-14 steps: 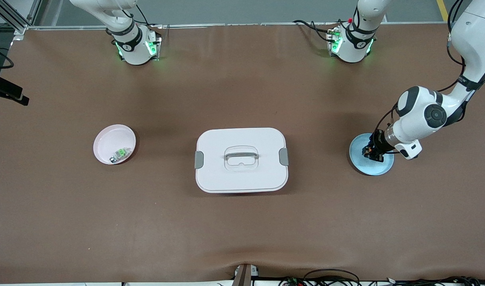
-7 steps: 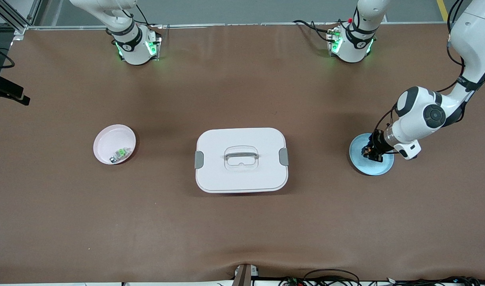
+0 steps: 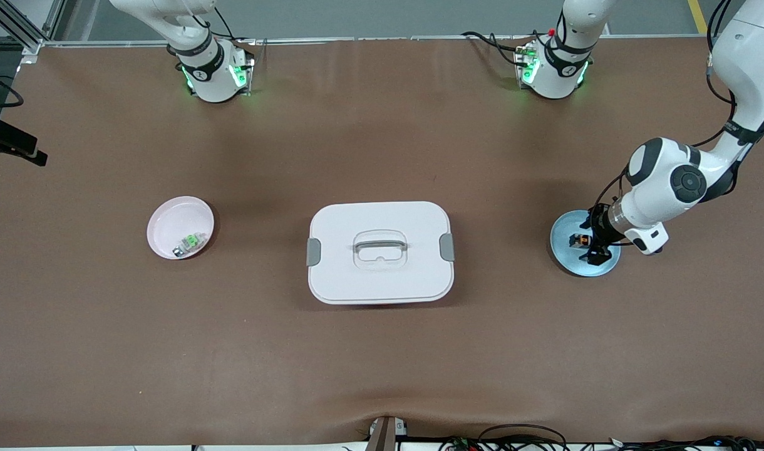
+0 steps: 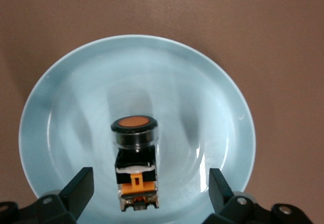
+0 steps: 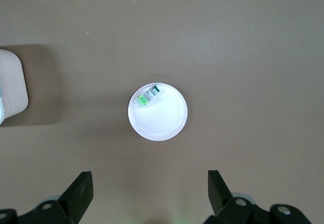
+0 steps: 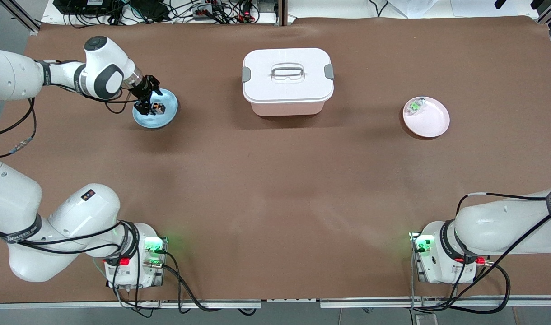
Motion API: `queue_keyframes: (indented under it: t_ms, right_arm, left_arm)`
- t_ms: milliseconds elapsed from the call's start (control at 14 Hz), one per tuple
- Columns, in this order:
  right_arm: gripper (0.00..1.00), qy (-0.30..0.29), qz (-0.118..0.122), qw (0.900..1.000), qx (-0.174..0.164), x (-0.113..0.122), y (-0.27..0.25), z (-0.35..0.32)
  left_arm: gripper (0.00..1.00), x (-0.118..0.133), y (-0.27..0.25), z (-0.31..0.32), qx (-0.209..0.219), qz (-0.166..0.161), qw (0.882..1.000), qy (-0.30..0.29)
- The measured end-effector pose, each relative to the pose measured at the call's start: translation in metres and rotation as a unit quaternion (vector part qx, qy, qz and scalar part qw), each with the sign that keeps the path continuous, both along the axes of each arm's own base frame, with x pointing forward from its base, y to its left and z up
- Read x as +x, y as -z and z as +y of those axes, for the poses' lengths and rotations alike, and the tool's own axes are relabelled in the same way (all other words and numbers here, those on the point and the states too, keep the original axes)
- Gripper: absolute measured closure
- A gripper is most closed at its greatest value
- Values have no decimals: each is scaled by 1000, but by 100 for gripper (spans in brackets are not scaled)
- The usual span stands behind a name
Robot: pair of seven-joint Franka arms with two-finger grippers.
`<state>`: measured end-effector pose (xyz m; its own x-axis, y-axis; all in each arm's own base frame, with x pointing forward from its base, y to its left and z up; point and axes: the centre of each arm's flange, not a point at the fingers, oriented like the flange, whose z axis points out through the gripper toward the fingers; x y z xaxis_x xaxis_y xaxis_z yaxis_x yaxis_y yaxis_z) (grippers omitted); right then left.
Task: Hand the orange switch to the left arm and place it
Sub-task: 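Lower the switch onto the light-blue plate with the left gripper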
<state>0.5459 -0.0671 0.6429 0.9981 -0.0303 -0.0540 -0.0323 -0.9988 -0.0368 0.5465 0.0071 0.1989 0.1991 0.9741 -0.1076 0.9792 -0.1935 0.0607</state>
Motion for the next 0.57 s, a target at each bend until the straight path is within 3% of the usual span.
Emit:
queue_keyframes:
  t_ms: [570]
  right_arm:
    - [0,-1,-1,1000,0,0,0,1]
  left_arm:
    - [0,13,-10,-10,2,-15,1000,6]
